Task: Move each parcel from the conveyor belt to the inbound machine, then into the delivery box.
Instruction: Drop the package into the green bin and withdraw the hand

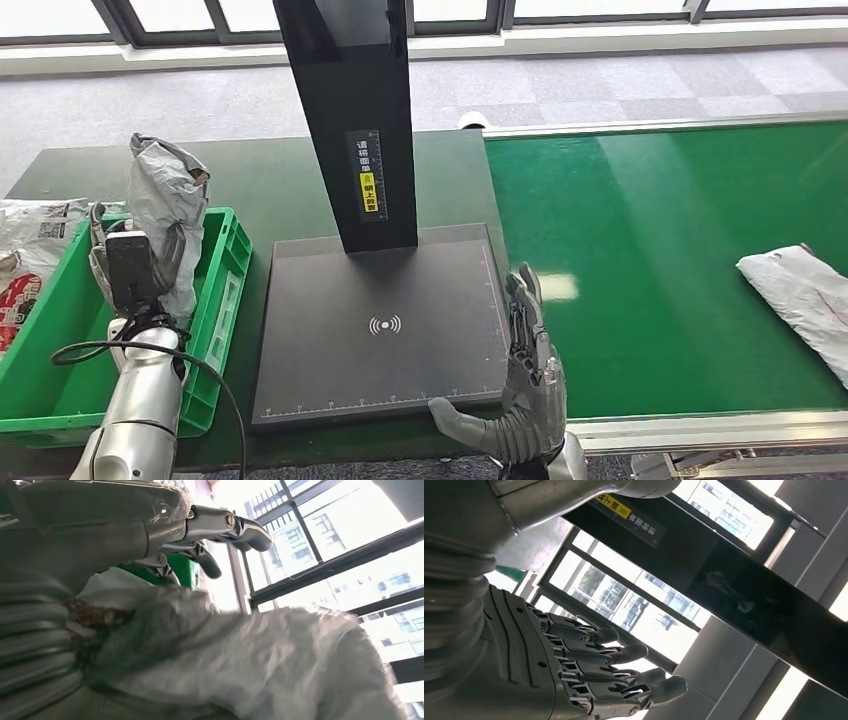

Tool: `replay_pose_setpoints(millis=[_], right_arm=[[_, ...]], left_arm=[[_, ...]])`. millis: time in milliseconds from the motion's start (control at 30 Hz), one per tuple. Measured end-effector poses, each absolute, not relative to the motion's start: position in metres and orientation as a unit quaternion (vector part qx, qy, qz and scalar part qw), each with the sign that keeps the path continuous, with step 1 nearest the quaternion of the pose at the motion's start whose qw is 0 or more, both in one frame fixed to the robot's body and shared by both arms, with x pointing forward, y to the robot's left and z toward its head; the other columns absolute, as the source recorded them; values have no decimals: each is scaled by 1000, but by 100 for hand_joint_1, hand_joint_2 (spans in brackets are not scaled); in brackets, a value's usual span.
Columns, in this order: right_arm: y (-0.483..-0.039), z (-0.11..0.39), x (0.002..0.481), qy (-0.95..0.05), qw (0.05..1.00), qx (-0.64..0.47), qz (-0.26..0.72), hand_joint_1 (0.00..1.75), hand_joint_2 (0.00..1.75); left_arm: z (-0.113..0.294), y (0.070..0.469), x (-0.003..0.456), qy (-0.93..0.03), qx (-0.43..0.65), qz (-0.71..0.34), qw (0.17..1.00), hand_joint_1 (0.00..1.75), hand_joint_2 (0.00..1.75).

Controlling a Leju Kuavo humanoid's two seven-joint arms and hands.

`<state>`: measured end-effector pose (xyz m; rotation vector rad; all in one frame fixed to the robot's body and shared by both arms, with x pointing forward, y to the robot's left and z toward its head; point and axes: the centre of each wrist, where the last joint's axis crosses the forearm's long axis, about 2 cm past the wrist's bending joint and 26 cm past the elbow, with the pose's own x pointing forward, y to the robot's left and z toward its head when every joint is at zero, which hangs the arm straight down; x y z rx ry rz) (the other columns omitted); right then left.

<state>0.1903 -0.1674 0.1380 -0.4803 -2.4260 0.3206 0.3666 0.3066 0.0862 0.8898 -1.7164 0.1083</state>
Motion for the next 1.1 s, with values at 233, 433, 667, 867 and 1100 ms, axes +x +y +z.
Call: replay_pose_setpoints(millis=[233,433,667,867,1100], right_arm=[[-169,139,187,-921,324,-184,114,0,175],[-171,140,186,-918,328,-193,108,0,175],[-173,141,186,-917,330,-200,101,0,175],[-178,139,181,-912,333,-219,97,0,175],[-207,132,178,-847,399,-324,135,0,175]], left_arm=[[86,301,361,-738,333,88,580,0,0],[86,295,352,-741,321,114,578,0,0],[87,291,345,-745,314,127,575,0,0],[89,290,334,-757,308,163,554,0,0],[94,256,281,-838,196,152,486,0,0]])
